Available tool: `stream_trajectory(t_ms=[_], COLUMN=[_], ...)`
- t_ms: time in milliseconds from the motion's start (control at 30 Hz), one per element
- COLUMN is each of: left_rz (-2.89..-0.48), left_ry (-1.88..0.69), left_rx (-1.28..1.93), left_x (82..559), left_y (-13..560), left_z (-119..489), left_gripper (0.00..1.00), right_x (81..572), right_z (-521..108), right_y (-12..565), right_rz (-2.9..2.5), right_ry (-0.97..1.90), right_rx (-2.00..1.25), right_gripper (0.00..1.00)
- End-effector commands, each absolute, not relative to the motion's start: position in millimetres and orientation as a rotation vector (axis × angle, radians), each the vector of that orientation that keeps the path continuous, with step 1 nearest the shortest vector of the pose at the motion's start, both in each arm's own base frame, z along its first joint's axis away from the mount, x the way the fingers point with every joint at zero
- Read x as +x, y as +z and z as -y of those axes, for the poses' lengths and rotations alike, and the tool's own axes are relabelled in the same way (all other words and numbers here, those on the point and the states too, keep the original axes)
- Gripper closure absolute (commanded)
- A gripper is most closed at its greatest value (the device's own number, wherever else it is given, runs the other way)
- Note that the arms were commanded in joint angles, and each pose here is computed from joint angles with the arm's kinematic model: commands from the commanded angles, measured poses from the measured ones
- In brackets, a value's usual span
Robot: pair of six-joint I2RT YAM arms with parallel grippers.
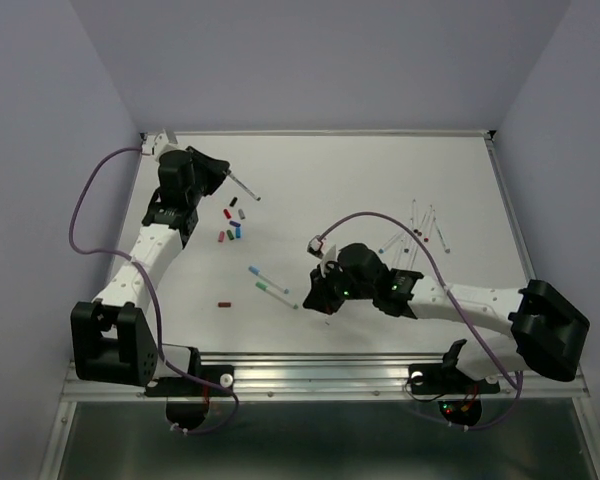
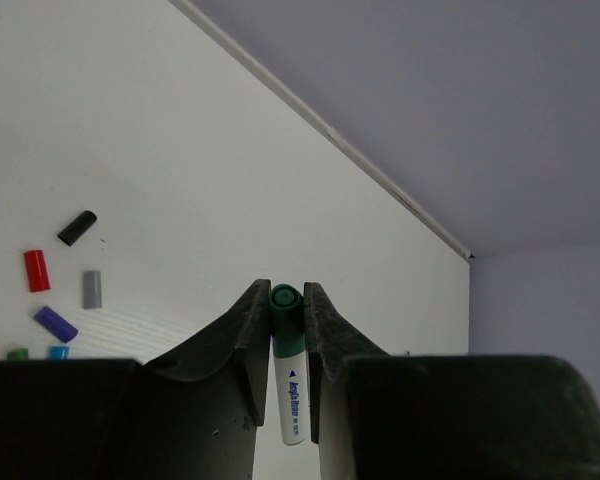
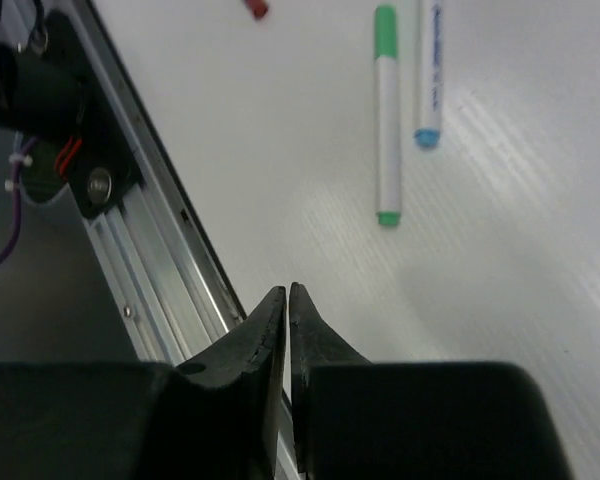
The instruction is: Open the pen caps
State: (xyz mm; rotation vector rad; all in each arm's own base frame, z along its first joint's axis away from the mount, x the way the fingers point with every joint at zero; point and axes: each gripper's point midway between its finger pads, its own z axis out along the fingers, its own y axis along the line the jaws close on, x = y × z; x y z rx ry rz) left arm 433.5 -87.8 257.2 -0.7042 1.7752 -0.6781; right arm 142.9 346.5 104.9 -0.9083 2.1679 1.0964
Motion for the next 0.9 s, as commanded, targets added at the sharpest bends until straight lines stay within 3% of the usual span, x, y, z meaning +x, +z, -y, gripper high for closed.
stream_trajectory(t_ms=[0,33,100,200,267,433,700,733,767,800,867], left_rz=[-1.759,-1.771,-1.809,-1.864,-1.880,-1.906,-1.891,-1.895,-1.892,-1.890,-1.890], left_ry=[-0.815,-0.839,-0.885,-0.950,-0.986,-1.060,-1.110,-1.110,-1.110,-1.098,-1.068], left_rx=[-0.603,-0.586,-0.551,-0.473,-0.430,-0.374,-0.342,-0.342,-0.340,-0.351,-0.370], left_x=[416.7,413.0,401.9,383.5,373.4,351.5,338.9,338.6,338.2,340.0,344.4], left_y=[269.6,266.0,254.3,245.0,245.6,247.3,257.8,256.5,257.0,255.9,253.6], left_z=[109.4,114.4,128.9,160.2,176.8,209.2,224.5,225.0,225.6,223.9,220.7], left_gripper=[1.00,1.00,1.00,1.00,1.00,1.00,1.00,1.00,1.00,1.00,1.00], right_x=[199.2,207.7,227.4,259.4,277.8,318.0,331.0,331.2,329.5,326.7,319.1], right_z=[-356.5,-357.8,-365.4,-373.0,-374.2,-380.8,-387.8,-388.1,-389.2,-390.1,-391.2], right_y=[169.6,177.5,200.4,223.5,231.1,235.1,230.9,229.8,230.6,229.7,228.4], right_rz=[-1.962,-1.937,-1.864,-1.806,-1.790,-1.805,-1.831,-1.834,-1.830,-1.832,-1.833], right_ry=[0.952,0.919,0.871,0.820,0.792,0.765,0.754,0.754,0.764,0.778,0.812], right_rx=[-0.720,-0.708,-0.719,-0.713,-0.704,-0.684,-0.682,-0.681,-0.692,-0.703,-0.725], right_gripper=[0.82,0.81,0.70,0.65,0.55,0.51,0.50,0.58,0.77,0.87,0.99])
